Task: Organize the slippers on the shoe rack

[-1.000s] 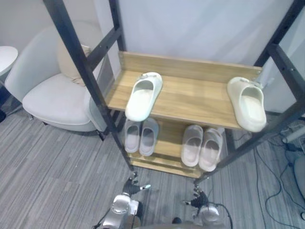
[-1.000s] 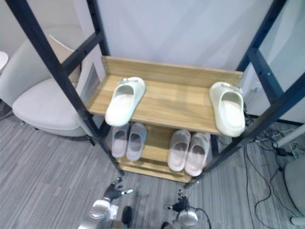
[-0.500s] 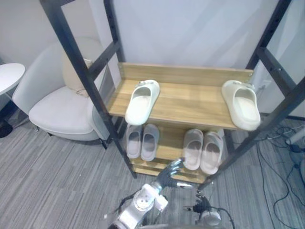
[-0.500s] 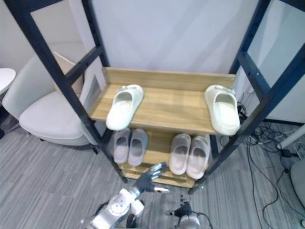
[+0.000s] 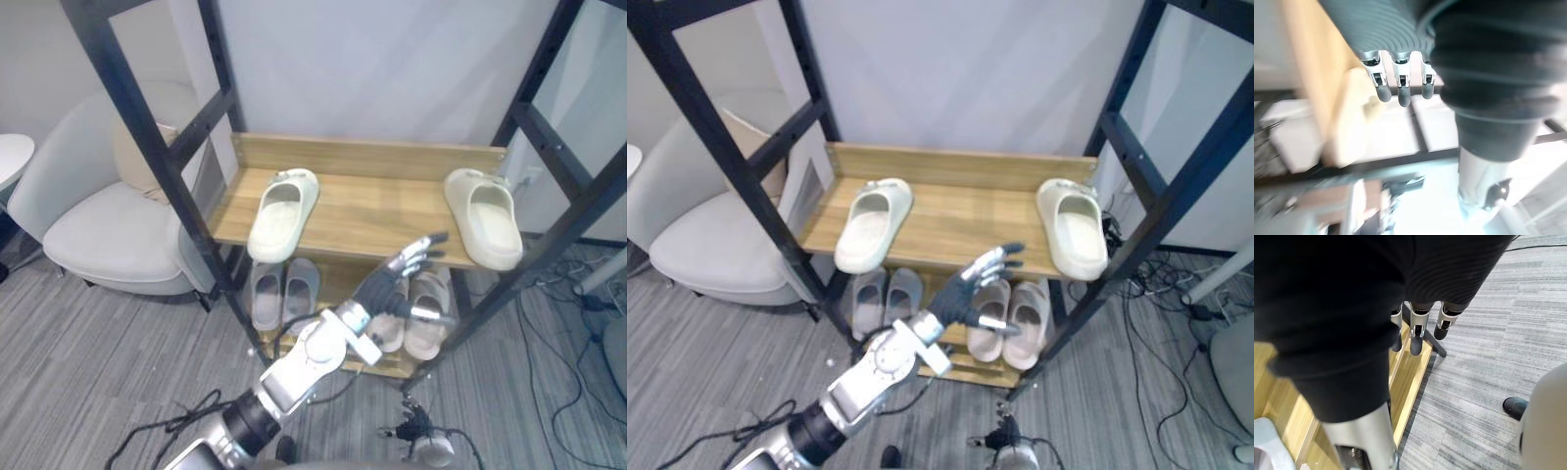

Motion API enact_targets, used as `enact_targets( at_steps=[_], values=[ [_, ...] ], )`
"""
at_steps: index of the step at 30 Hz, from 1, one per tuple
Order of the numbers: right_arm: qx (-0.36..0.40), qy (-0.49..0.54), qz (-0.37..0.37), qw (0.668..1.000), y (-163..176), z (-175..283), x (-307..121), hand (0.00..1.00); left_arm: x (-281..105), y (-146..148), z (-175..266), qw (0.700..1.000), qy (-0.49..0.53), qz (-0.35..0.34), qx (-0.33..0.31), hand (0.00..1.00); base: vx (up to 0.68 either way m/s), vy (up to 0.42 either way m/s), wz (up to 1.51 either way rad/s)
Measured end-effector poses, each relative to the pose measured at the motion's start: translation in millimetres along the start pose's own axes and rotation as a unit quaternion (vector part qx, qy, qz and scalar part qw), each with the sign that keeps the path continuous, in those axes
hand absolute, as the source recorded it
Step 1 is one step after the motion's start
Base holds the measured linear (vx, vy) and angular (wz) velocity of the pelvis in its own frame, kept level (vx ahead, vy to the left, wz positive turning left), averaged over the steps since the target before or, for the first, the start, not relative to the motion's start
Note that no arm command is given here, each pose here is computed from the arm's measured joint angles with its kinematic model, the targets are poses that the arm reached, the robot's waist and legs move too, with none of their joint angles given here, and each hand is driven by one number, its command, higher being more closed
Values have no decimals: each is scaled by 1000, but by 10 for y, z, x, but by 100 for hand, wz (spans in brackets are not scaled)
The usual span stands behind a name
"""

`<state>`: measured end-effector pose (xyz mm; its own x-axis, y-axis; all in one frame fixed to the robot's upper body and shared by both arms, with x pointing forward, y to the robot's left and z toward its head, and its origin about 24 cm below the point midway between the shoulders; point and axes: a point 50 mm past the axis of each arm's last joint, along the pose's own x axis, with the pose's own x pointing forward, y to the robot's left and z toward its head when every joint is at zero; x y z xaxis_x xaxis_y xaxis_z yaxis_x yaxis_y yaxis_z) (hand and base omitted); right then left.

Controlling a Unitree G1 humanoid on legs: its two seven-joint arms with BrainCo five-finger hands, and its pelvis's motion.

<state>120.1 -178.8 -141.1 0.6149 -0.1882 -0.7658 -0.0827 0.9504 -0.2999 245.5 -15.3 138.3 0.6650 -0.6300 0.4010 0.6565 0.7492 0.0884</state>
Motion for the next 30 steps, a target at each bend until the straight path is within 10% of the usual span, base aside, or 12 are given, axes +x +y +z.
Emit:
enact_targets(
  at_steps=[30],
  values=[
    [17, -21, 16, 1000, -46, -5, -116, 0, -5, 1851, 630, 941, 2, 214, 262, 0, -1, -2, 0]
  ],
)
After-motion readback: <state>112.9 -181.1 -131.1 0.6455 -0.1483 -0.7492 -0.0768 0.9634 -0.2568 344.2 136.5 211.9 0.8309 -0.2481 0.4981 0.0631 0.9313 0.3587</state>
